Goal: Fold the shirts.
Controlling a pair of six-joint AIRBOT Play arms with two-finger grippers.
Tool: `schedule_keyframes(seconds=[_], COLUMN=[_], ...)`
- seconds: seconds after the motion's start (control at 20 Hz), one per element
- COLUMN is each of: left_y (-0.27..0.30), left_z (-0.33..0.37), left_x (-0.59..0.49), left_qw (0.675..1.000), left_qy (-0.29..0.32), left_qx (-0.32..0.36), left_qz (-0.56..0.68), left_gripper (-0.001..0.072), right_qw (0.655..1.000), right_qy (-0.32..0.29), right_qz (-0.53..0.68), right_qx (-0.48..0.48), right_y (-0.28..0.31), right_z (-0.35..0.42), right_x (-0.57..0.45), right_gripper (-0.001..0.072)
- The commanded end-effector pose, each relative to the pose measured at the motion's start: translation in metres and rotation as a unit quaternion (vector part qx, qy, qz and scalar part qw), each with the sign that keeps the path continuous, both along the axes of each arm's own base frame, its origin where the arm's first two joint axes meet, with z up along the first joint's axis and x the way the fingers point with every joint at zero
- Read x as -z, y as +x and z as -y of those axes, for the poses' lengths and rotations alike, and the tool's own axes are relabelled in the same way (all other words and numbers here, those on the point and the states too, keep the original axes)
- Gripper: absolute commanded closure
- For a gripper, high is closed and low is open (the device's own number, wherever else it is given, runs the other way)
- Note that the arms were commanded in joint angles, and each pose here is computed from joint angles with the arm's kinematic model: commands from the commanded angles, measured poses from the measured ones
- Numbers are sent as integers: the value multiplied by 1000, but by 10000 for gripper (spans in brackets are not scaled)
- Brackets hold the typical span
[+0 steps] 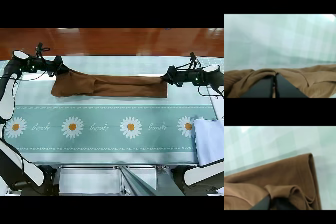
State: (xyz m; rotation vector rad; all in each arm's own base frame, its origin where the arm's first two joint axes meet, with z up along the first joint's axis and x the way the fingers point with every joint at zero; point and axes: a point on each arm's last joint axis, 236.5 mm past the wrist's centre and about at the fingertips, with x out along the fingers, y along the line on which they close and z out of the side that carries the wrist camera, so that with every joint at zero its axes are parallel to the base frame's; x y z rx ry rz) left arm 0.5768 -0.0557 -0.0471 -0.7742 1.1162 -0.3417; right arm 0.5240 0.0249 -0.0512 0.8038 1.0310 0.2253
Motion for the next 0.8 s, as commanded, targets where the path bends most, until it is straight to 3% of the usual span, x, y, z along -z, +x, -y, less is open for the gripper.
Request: schedule_keyframes(seconds=[0.0,0.15,0.25,0.35,0.5,0.75], left_y=[-11,-39,-56,-65,-82,-155], left_z=[6,-24,-62,-81,-71,-34], left_x=[-7,-33,-54,-90,-154,-164], left_qw=[999,997,996,994,986,975], left_qy=[-13,-9,46,96,141,159], left_qx=[24,47,38,34,16,-36], left_qz=[-18,-67,-70,-25,84,151], left_gripper=[203,202,202,201,201,201], right_qw=[1000,999,999,1000,996,993], right_qy=[6,33,36,1,-19,46], right_qz=[-4,-13,-12,-26,-48,-87], right_qx=[1,-23,-16,7,71,64], right_y=[-1,-17,-33,-54,-74,-74], right_z=[1,20,49,89,116,69], right_x=[-2,-29,-50,-56,-30,32], right_gripper=[301,301,301,301,301,298])
